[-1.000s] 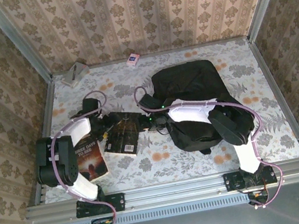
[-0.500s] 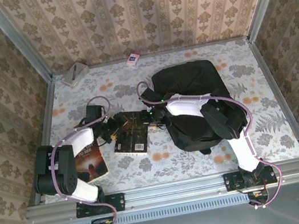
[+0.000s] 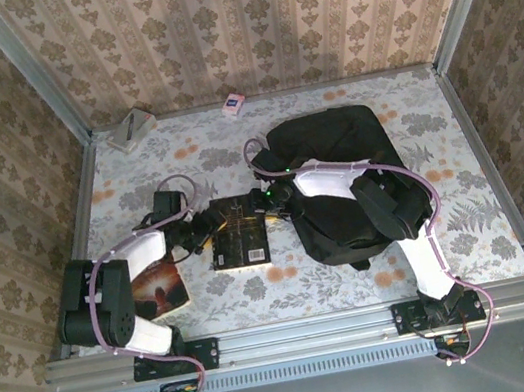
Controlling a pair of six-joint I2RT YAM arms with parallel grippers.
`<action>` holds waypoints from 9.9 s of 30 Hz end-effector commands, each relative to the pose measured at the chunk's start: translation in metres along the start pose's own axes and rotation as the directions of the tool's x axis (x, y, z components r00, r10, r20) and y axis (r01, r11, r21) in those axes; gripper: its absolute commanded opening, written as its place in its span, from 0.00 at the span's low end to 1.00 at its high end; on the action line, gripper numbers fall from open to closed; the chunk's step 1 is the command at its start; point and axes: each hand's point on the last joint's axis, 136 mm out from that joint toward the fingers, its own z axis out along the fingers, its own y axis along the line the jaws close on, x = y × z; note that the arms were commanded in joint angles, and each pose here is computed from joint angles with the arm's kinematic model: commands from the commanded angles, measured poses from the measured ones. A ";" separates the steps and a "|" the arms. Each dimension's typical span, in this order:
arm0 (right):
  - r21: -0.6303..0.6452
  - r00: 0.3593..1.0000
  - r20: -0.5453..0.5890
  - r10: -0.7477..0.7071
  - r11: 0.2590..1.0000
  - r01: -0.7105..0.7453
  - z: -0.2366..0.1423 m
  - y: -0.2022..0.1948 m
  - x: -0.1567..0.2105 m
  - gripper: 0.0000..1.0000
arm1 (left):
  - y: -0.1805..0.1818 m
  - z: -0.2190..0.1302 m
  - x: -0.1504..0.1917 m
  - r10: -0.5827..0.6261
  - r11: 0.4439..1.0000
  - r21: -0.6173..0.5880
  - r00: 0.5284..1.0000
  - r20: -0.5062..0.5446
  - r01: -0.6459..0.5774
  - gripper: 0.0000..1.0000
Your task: Pack books, pencil case, and school supplies into a backpack
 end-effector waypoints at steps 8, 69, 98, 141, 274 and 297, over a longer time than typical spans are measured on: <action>0.026 0.999 -0.035 -0.003 1.000 0.004 0.019 -0.022 0.011 0.60 | -0.060 -0.027 0.022 0.172 0.974 0.165 0.981 -0.087 -0.156 0.46; -0.735 0.893 0.410 0.184 0.646 0.204 -0.203 0.111 -0.011 0.00 | -0.103 -0.141 -0.015 -0.147 0.887 0.462 0.953 0.265 0.008 0.82; -0.939 0.926 0.169 0.338 0.340 0.047 -0.250 0.133 -0.005 0.00 | -0.146 -0.133 -0.050 -0.135 0.795 0.600 0.939 0.316 -0.088 0.75; -0.939 0.917 0.178 0.358 0.340 0.050 -0.267 0.132 0.003 0.00 | -0.177 -0.145 -0.050 -0.076 0.801 0.572 0.919 0.386 -0.174 0.84; -0.131 0.602 0.778 0.181 0.983 -0.126 -0.323 -0.135 0.027 0.00 | -0.279 -0.002 0.010 0.652 0.735 0.179 0.754 0.076 -0.654 0.00; -0.638 0.787 0.377 0.488 0.753 -0.162 -0.302 -0.075 0.020 0.00 | -0.278 -0.066 -0.005 0.652 0.679 0.340 0.747 0.129 -0.651 0.00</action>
